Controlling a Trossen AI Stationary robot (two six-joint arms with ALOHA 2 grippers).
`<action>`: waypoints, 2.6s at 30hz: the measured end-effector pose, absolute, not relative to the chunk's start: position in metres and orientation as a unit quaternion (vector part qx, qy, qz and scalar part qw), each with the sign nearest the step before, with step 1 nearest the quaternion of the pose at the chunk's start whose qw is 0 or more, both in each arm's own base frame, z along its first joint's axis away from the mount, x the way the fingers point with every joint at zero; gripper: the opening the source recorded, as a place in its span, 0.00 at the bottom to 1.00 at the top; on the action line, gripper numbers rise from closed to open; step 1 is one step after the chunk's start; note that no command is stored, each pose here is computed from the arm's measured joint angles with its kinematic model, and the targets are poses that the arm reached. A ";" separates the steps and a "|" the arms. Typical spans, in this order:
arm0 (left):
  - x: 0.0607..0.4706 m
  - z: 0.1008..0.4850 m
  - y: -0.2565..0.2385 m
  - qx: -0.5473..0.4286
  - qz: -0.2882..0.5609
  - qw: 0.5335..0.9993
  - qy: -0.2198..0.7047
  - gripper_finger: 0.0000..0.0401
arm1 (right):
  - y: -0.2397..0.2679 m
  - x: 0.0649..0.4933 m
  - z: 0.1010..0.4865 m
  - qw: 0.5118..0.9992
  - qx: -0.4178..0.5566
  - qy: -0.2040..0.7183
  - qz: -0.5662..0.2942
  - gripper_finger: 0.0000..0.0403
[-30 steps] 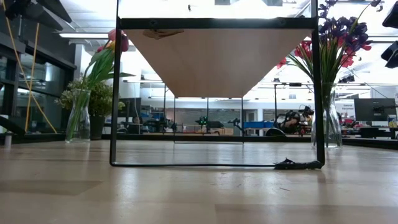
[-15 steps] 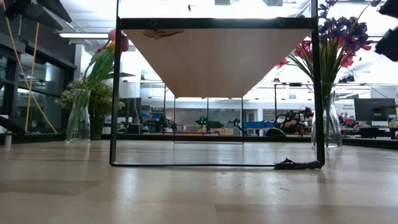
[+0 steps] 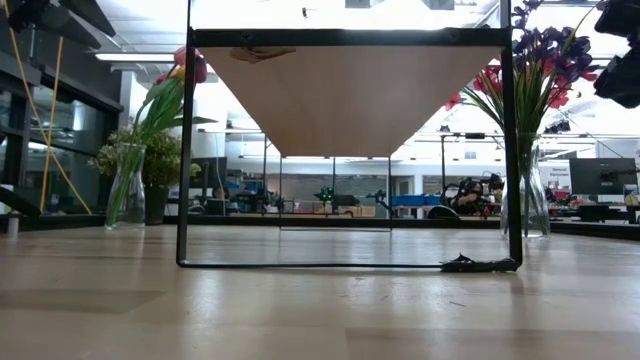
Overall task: Pick and place flowers into a vace then onto a shelf
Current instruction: Put the right transparent flower vase on the shelf
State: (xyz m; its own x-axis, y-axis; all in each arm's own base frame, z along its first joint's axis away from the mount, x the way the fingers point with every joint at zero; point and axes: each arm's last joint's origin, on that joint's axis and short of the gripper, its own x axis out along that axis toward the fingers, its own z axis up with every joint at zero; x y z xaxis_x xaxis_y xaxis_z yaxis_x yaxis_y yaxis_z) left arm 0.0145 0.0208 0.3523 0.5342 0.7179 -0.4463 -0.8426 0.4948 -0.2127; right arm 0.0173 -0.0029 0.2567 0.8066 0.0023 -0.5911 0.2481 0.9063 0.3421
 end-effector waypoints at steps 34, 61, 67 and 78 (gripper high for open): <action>0.014 0.352 0.021 -0.151 0.447 0.863 0.181 0.62 | 0.012 0.086 0.258 0.834 0.370 0.341 -0.227 0.46; 0.014 0.352 0.021 -0.133 0.444 0.866 0.190 0.62 | 0.018 0.127 0.239 0.781 0.382 0.402 -0.287 0.59; 0.014 0.353 0.021 -0.100 0.445 0.867 0.200 0.62 | 0.019 0.132 0.235 0.771 0.384 0.411 -0.299 0.60; 0.013 0.353 0.022 -0.080 0.459 0.862 0.199 0.62 | 0.033 0.129 0.234 0.773 0.374 0.433 -0.273 0.58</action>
State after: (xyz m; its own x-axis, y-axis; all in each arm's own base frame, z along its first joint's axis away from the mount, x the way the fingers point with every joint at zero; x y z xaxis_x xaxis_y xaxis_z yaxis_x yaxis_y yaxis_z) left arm 0.0135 0.0220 0.3532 0.4997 0.7592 -0.4171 -0.8232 0.5661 0.0441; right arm 0.1287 0.0335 0.2336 0.4765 -0.0980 -0.8737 0.7460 0.5709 0.3428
